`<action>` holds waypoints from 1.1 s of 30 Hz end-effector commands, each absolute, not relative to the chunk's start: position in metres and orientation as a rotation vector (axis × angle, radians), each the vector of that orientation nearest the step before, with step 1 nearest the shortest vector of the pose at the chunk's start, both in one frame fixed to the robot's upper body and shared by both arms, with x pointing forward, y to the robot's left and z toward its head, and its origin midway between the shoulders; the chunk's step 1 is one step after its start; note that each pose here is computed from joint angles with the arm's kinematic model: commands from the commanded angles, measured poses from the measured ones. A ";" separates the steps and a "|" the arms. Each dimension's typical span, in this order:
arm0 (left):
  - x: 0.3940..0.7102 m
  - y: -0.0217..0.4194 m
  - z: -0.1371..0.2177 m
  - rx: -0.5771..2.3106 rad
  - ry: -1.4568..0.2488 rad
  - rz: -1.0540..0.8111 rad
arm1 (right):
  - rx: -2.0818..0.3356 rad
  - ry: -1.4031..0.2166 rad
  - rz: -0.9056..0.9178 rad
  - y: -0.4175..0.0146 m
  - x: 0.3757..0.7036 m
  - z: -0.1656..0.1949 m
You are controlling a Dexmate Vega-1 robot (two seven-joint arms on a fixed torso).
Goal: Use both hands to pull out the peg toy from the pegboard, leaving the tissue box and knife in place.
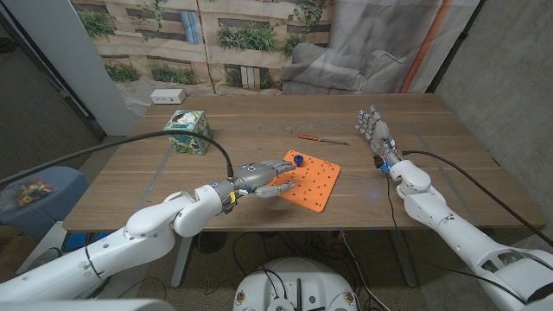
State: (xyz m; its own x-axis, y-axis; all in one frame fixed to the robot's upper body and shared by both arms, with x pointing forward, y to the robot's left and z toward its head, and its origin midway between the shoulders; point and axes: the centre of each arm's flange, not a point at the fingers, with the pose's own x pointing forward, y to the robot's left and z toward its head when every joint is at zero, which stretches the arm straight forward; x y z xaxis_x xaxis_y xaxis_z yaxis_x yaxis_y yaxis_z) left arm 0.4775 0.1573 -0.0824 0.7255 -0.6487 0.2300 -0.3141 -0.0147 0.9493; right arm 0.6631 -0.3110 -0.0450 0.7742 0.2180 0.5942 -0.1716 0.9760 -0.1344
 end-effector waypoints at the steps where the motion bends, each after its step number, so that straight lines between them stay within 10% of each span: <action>1: 0.486 0.145 -0.092 1.676 -0.734 -0.302 | -0.084 -0.652 0.215 -0.316 0.658 -0.047; 33: 0.506 0.126 -0.111 1.754 -0.557 -0.335 | -0.086 -0.663 0.211 -0.326 0.661 -0.042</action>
